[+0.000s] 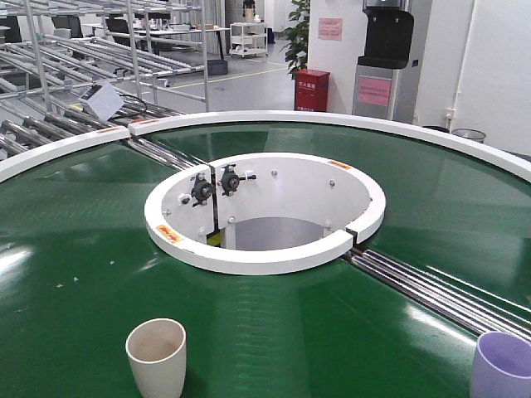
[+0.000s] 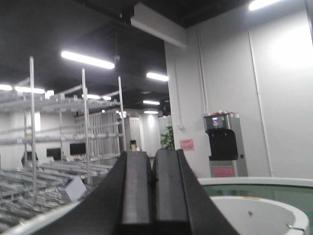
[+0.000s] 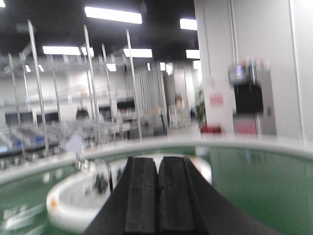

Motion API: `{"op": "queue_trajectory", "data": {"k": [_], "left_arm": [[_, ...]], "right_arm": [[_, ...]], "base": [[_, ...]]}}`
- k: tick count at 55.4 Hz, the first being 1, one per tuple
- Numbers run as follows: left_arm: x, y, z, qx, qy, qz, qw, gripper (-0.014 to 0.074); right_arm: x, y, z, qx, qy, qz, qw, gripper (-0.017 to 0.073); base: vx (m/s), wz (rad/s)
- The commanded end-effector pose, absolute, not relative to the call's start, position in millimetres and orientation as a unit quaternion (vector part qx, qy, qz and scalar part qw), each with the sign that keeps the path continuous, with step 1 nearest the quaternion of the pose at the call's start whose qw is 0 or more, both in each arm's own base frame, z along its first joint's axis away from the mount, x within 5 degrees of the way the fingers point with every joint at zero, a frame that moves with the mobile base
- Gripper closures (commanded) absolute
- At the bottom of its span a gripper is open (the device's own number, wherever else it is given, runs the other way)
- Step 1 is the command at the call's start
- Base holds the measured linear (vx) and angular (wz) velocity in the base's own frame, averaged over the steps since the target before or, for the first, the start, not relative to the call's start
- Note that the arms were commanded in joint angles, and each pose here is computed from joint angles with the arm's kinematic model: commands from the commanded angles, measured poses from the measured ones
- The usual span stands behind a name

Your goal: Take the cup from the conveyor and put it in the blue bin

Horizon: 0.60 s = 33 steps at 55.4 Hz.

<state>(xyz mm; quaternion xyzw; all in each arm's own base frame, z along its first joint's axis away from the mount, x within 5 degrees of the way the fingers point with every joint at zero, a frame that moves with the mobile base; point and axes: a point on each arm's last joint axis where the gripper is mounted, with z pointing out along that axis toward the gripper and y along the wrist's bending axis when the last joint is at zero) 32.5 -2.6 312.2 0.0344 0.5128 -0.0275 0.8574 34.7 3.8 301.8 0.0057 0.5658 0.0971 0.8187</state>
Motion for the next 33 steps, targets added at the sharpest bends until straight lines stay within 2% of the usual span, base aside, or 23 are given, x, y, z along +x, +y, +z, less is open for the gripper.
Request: {"op": "queue_trajectory", "data": {"k": [1, 7, 14, 21, 33], "left_arm": [[29, -2, 370, 0.05, 0.494, -0.001, 0.868, 0.0591], [52, -5, 421, 0.058, 0.515, 0.005, 0.855, 0.0591], [109, -12, 450, 0.064, 0.564, 0.004, 0.824, 0.0591], [166, -18, 451, 0.066, 0.61, 0.0, 0.79, 0.0591], [216, -24, 434, 0.048, 0.661, -0.027, 0.749, 0.0585]], "right_arm": [[24, 3, 359, -0.015, 0.513, 0.066, 0.856, 0.0568], [34, 4, 407, -0.039, 0.524, 0.026, 0.851, 0.0568], [70, 7, 445, -0.063, 0.561, -0.006, 0.825, 0.0568], [112, 12, 456, -0.064, 0.591, -0.002, 0.804, 0.0568], [165, 17, 436, -0.058, 0.647, 0.012, 0.76, 0.0561]], "base": [[0.0, 0.0], [0.0, 0.0], [0.0, 0.0], [0.0, 0.0], [0.0, 0.0]]}}
